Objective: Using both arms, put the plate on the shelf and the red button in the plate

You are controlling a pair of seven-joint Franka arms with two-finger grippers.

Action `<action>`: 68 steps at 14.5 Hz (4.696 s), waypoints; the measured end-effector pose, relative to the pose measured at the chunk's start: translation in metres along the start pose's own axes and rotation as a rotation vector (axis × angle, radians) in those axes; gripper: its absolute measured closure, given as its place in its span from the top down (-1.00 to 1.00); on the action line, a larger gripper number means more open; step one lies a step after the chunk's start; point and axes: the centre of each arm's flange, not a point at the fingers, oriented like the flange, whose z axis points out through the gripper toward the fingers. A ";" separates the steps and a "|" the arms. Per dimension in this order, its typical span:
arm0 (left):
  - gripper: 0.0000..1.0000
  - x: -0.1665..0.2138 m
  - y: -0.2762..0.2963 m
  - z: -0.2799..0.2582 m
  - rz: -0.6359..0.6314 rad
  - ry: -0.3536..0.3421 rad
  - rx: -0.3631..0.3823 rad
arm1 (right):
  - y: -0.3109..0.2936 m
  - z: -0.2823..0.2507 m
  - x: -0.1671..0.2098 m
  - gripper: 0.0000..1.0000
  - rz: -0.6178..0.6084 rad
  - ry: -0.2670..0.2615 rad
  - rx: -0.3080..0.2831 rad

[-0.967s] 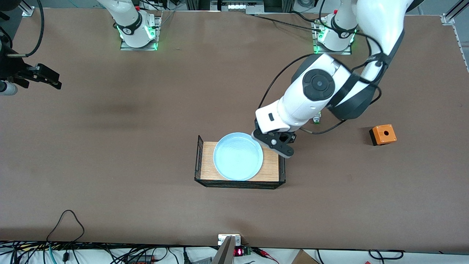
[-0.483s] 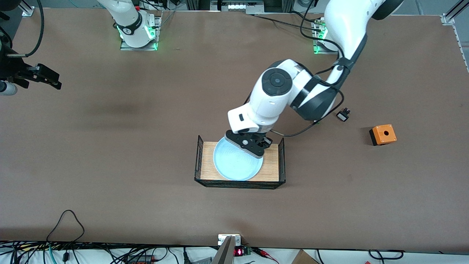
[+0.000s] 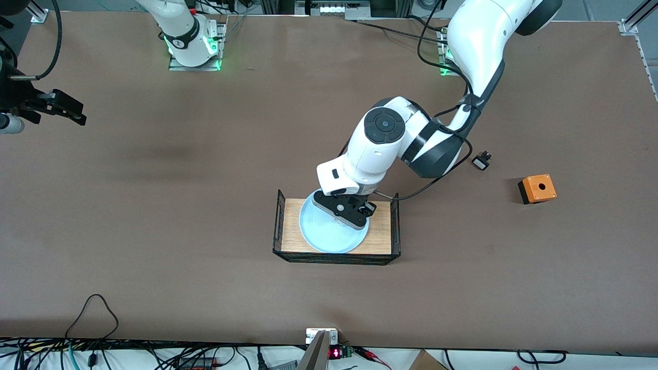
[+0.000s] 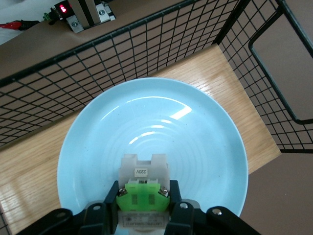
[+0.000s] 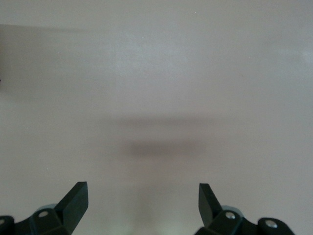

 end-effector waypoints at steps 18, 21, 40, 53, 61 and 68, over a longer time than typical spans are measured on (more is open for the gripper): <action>1.00 -0.003 -0.015 0.002 -0.037 -0.084 0.028 | 0.000 0.000 0.000 1.00 0.001 0.003 0.000; 1.00 -0.009 -0.012 -0.036 -0.089 -0.175 0.041 | 0.000 -0.001 0.001 1.00 0.001 0.007 0.000; 1.00 -0.108 -0.216 -0.300 -0.477 -0.457 0.238 | 0.000 -0.001 0.001 1.00 0.001 0.011 0.001; 1.00 -0.210 -0.296 -0.327 -0.478 -0.289 0.217 | 0.000 -0.001 0.001 1.00 0.001 0.011 0.001; 1.00 -0.202 -0.285 -0.318 -0.465 -0.280 0.167 | 0.000 -0.001 0.001 1.00 0.001 0.011 0.001; 1.00 -0.200 -0.287 -0.315 -0.466 -0.274 0.167 | 0.000 -0.001 0.001 1.00 0.001 0.011 0.001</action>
